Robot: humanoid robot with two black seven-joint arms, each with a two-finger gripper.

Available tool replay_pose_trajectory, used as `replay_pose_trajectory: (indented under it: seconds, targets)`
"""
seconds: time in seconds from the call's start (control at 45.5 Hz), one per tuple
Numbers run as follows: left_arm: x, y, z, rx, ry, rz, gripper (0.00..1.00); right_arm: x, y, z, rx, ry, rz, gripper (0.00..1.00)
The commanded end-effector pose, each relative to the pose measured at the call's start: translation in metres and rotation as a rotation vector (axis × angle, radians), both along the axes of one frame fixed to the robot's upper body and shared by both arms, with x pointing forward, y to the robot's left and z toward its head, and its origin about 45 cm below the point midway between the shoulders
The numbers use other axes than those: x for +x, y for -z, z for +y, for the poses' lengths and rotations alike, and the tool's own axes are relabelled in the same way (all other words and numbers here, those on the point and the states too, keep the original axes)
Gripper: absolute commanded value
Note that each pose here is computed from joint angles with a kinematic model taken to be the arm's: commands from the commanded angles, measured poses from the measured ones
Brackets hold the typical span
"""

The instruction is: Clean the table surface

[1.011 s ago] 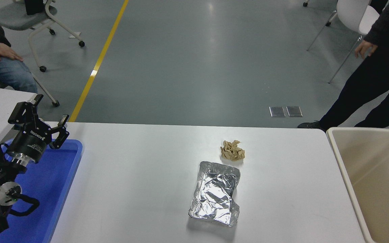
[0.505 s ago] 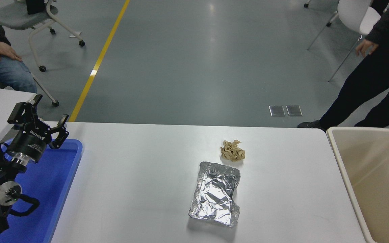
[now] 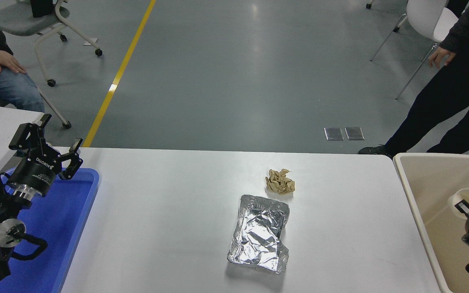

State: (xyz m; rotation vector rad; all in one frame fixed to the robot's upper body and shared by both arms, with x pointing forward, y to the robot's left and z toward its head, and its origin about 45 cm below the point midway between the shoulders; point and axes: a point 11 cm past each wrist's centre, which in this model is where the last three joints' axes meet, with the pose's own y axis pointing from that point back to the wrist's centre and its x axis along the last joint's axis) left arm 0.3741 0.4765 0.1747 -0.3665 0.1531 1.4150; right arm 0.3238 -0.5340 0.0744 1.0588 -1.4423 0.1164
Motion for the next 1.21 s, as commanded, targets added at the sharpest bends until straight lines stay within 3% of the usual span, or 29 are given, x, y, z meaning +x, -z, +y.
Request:
replay_pose_trajectory:
  seconds: [0.0,0.615,0.637,0.659,0.725,0.747,1.187]
  targets:
    - [0.0,0.0,0.0,0.0,0.0,0.0,1.0,-0.005,0.018,0.016,0.012,-0.001,0.022,0.0]
    - [0.0,0.0,0.0,0.0,0.0,0.0,1.0,-0.01,0.025,0.019,0.025,0.015,0.038,0.0]
    - [0.0,0.0,0.0,0.0,0.0,0.0,1.0,-0.009,0.024,0.019,0.03,0.025,0.026,0.34]
    - [0.0,0.0,0.0,0.001,-0.001,0.0,1.0,-0.008,0.023,0.018,0.032,0.033,0.016,0.5]
    - [0.0,0.0,0.0,0.0,0.0,0.0,1.0,-0.004,0.018,0.018,0.05,0.06,-0.014,0.92]
    - [0.0,0.0,0.0,0.0,0.0,0.0,1.0,-0.003,0.018,0.018,0.061,0.066,-0.019,1.0]
    - [0.0,0.0,0.0,0.001,-0.001,0.0,1.0,0.006,0.006,0.013,0.099,0.103,-0.06,1.0]
